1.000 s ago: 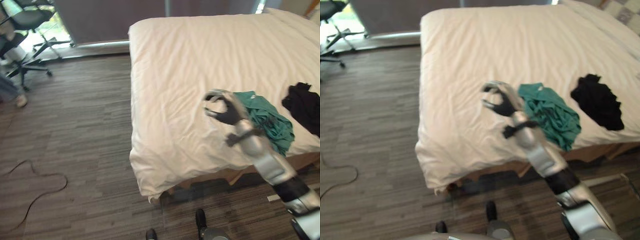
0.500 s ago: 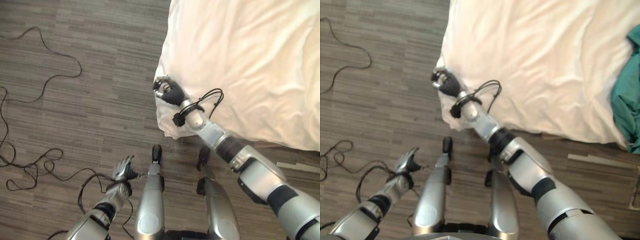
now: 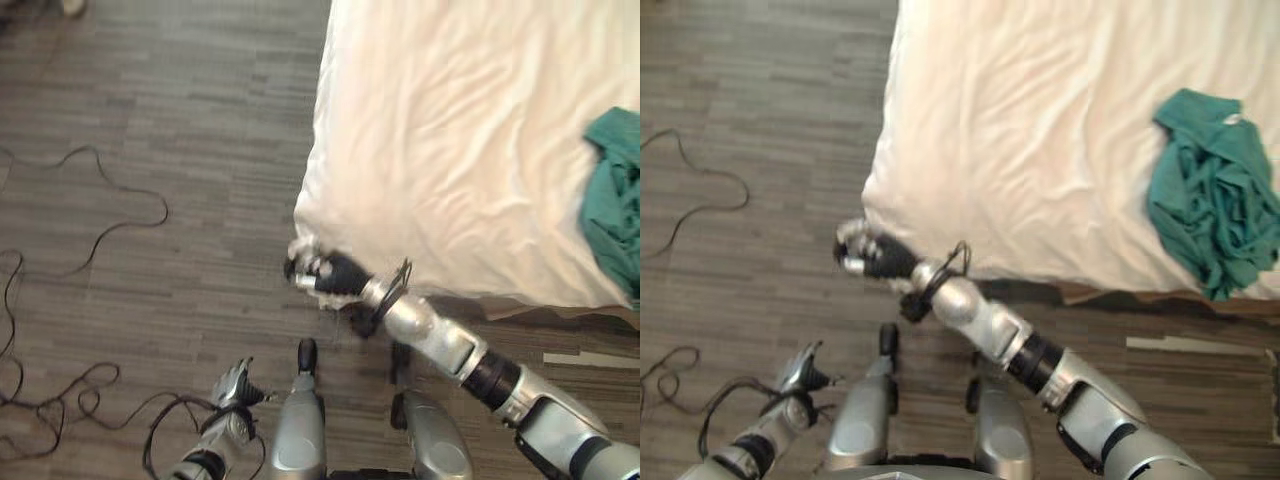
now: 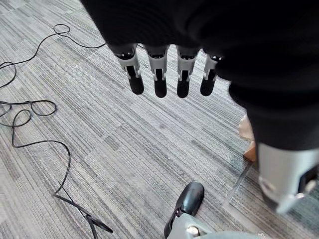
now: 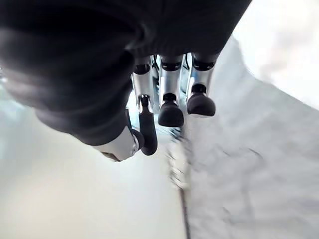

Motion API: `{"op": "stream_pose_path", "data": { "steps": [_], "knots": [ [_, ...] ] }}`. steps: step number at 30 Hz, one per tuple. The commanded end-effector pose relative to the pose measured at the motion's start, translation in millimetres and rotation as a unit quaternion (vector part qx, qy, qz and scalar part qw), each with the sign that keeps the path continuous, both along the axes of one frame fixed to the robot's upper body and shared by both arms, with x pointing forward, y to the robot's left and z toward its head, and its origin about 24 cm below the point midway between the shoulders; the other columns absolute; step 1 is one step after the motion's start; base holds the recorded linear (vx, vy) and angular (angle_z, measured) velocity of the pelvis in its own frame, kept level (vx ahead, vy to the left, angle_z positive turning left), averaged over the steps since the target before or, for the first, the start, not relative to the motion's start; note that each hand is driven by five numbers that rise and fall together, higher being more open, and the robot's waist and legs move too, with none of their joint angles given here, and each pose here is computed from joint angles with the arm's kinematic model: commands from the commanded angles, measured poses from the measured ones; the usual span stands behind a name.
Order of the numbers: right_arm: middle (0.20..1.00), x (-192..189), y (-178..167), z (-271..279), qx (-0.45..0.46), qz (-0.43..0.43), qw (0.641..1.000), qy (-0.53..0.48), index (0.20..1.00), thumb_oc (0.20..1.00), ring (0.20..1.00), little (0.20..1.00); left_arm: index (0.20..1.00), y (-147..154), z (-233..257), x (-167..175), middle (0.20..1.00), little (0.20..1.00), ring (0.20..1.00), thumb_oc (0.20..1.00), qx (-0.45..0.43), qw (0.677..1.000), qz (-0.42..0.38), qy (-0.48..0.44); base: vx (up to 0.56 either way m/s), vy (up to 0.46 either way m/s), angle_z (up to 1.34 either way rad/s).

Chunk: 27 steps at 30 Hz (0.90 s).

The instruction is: Tidy up the quilt and then pick up the clothes from the bed and put them into the laundry hamper.

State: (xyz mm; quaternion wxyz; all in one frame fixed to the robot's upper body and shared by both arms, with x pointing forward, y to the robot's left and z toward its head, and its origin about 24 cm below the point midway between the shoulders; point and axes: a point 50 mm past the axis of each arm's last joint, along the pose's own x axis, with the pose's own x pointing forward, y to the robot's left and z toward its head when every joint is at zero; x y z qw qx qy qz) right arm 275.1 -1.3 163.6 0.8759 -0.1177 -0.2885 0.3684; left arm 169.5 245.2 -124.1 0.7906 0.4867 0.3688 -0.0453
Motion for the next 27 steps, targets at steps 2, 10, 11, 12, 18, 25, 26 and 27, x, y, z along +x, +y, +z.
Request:
{"op": "stream_pose_path", "data": {
  "steps": [2,10,11,12,18,25,26,27],
  "knots": [
    [0.200,14.0,-11.7,32.4,0.074,-0.052,0.994,-0.055,0.200,0.200,0.200,0.200,1.000,5.5,6.0,16.1,1.000,1.000,1.000,1.000,0.031,0.999,-0.017,0.002,-0.14,0.048,-0.36],
    [0.200,44.4,-140.6,-84.6,0.036,-0.355,0.921,0.155,0.200,0.200,0.200,0.200,1.000,2.6,13.6,28.3,1.000,1.000,1.000,1.000,0.005,1.000,-0.003,-0.027,-0.06,0.095,-0.12],
    [0.200,34.9,-167.6,-108.6,0.034,-0.401,0.894,0.198,0.200,0.200,0.200,0.200,1.000,1.9,13.4,27.3,1.000,1.000,1.000,1.000,-0.007,0.999,0.006,-0.030,0.04,0.177,-0.28],
    [0.200,22.9,-188.4,-127.9,0.036,-0.435,0.869,0.234,0.200,0.200,0.200,0.200,1.000,1.9,11.8,24.4,1.000,1.000,1.000,1.000,-0.018,0.999,0.015,-0.027,0.07,0.189,-0.36],
    [0.818,-64.9,-252.1,-233.2,0.001,-0.549,0.713,0.437,0.818,0.818,0.818,0.818,1.000,-1.3,4.3,14.7,1.000,1.000,1.000,1.000,-0.023,1.000,-0.007,0.013,0.09,0.132,-0.51],
    [1.000,-124.1,-238.4,-294.3,-0.195,-0.502,0.643,0.545,1.000,1.000,1.000,1.000,1.000,-22.4,-12.2,-7.8,1.000,1.000,1.000,1.000,-0.006,0.989,-0.116,0.091,0.12,0.034,-1.66],
    [1.000,-129.6,-237.5,-299.0,-0.214,-0.494,0.633,0.556,1.000,1.000,1.000,1.000,1.000,-28.1,-13.8,-8.6,1.000,1.000,1.000,1.000,-0.010,0.988,-0.126,0.094,0.29,-0.178,-1.73],
    [1.000,-135.8,-240.9,-302.4,-0.240,-0.491,0.621,0.562,1.000,1.000,1.000,1.000,1.000,-34.6,-14.6,-7.1,1.000,1.000,1.000,1.000,-0.018,0.987,-0.131,0.094,0.28,-0.151,-1.46]
  ]
}}
